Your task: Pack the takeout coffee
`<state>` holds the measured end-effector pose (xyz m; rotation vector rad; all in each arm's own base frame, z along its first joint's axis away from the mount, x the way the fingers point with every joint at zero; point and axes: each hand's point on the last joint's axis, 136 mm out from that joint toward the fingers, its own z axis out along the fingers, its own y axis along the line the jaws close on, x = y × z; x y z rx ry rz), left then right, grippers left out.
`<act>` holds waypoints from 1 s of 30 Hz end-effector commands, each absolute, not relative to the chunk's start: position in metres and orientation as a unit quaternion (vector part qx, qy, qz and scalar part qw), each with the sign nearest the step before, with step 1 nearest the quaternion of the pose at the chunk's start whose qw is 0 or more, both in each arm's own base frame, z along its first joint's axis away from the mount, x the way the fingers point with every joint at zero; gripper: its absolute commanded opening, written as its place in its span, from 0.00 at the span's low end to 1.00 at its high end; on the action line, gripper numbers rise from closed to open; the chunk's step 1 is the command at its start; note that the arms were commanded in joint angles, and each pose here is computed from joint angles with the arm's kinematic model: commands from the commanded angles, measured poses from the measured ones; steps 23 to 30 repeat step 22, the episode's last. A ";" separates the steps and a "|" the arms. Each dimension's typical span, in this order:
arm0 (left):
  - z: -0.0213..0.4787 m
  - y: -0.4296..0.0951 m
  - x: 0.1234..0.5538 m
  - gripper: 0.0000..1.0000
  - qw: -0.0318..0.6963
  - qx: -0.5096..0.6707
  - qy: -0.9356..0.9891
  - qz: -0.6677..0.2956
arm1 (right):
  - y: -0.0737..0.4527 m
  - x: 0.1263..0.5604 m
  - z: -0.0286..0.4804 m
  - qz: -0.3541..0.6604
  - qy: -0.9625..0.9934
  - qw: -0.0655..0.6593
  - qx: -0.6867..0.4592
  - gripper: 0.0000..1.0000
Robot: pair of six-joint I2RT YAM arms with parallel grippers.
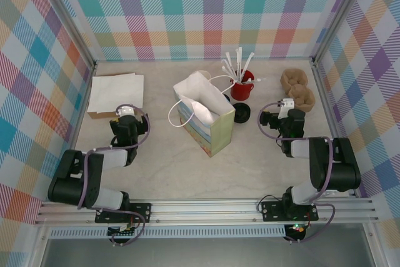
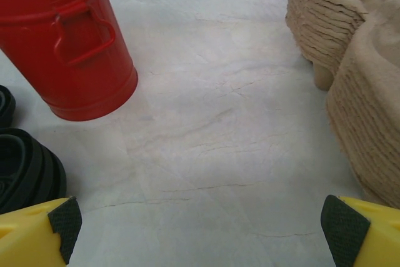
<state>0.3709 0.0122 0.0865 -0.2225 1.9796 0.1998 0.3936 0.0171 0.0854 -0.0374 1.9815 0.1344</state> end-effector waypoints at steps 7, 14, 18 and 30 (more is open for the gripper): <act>0.081 -0.002 0.395 1.00 0.551 -0.063 0.832 0.032 | 0.024 0.397 0.091 0.075 0.831 0.551 -0.023 1.00; 0.080 0.000 0.395 1.00 0.551 -0.067 0.832 0.024 | 0.024 0.397 0.091 0.075 0.831 0.550 -0.023 1.00; 0.080 0.000 0.395 1.00 0.550 -0.066 0.832 0.024 | 0.024 0.397 0.091 0.075 0.832 0.550 -0.024 1.00; 0.080 0.000 0.396 1.00 0.551 -0.067 0.832 0.024 | 0.024 0.397 0.091 0.075 0.832 0.550 -0.024 1.00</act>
